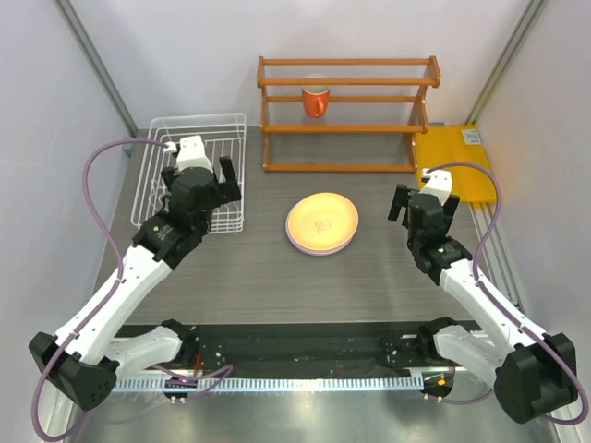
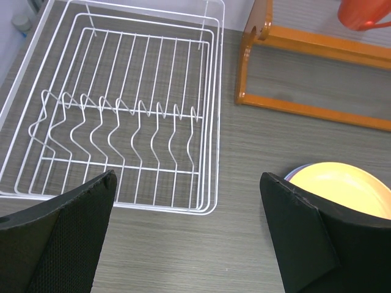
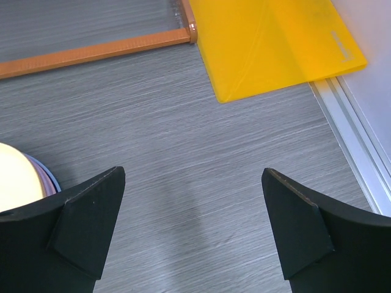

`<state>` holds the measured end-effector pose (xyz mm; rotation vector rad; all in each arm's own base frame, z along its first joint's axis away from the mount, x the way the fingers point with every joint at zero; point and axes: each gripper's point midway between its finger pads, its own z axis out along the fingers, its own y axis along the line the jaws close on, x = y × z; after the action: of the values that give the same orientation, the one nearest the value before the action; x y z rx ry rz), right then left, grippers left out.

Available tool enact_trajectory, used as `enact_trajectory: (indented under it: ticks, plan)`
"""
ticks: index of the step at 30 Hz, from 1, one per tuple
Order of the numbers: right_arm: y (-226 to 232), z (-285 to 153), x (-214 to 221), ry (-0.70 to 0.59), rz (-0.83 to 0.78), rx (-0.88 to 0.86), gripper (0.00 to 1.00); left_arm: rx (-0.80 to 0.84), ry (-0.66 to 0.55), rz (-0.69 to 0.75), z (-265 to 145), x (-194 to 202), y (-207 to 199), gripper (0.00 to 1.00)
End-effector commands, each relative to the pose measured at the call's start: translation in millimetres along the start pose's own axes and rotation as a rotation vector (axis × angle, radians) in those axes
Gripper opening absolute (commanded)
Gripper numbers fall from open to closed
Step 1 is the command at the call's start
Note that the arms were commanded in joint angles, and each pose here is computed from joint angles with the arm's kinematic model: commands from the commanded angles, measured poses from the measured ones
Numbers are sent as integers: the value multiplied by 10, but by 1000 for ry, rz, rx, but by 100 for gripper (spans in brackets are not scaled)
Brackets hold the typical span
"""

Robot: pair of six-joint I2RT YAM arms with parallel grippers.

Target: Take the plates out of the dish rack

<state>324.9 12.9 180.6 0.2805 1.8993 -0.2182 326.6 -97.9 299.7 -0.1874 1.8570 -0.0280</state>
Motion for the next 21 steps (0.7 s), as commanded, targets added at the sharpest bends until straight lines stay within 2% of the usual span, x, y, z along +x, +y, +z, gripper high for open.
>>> enact_trajectory:
  ticks: [1, 11, 15, 21]
  plan:
    - [-64, 19, -162, -79, 35, 45, 100, 1, -81, -33, -95, -258, 34, 99]
    - [-150, -39, -114, -113, 49, 57, 100, -14, -98, -16, -122, -260, 100, 99]
    - [-163, -31, -52, -111, 66, 64, 100, -80, -128, 14, -90, -239, 230, 100]
    - [-159, -40, -209, -154, 73, 64, 100, -99, -161, 11, -81, -235, 279, 99]
